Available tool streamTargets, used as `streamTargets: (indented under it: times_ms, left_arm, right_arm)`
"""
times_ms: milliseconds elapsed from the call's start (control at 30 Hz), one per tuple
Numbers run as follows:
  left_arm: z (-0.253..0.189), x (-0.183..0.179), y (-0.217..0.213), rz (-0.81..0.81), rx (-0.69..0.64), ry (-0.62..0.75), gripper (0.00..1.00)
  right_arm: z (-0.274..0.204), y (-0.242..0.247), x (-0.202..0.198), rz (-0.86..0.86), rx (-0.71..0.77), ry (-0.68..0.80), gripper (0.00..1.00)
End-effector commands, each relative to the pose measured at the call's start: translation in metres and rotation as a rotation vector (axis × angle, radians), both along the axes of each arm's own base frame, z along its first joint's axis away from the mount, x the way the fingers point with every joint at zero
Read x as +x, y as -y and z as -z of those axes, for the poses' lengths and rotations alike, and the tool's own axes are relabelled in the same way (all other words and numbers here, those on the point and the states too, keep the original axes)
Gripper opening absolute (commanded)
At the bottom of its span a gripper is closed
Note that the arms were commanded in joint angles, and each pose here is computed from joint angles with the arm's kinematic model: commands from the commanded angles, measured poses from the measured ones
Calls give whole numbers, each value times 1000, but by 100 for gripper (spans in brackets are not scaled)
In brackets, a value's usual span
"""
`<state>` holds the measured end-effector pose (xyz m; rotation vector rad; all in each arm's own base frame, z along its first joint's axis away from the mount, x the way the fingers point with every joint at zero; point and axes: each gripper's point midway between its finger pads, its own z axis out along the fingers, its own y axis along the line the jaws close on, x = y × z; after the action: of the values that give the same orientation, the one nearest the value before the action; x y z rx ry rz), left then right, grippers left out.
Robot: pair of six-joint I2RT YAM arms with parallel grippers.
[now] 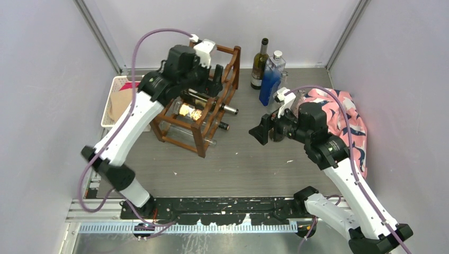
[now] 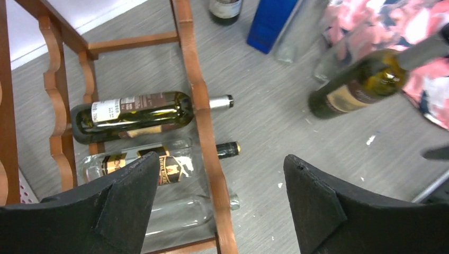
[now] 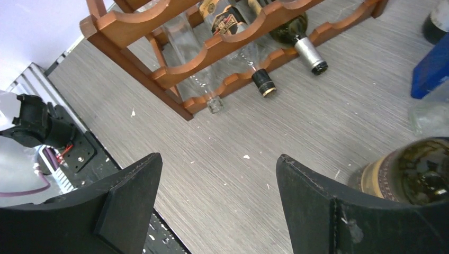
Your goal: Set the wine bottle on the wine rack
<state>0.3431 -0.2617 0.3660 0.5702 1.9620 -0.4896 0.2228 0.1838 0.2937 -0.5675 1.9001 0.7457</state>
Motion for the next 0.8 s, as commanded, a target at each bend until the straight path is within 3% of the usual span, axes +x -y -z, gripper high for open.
streamTargets:
  times_ms: [0, 267, 400, 600, 767]
  left_arm:
    - [32, 22, -10, -100, 162, -128, 84]
    - [67, 62, 3, -134, 326, -164, 82]
    - [77, 69, 10, -112, 352, -178, 76]
    - [90, 67, 17, -57, 359, -212, 58]
    - [93, 59, 25, 1, 343, -240, 35]
  right_arm:
    - [-23, 11, 2, 66, 30, 110, 85]
    - [-24, 16, 2, 101, 40, 123, 86]
    - [-24, 18, 2, 107, 40, 126, 86]
    - [-23, 19, 2, 115, 38, 126, 86]
    - [-22, 19, 2, 117, 36, 125, 86]
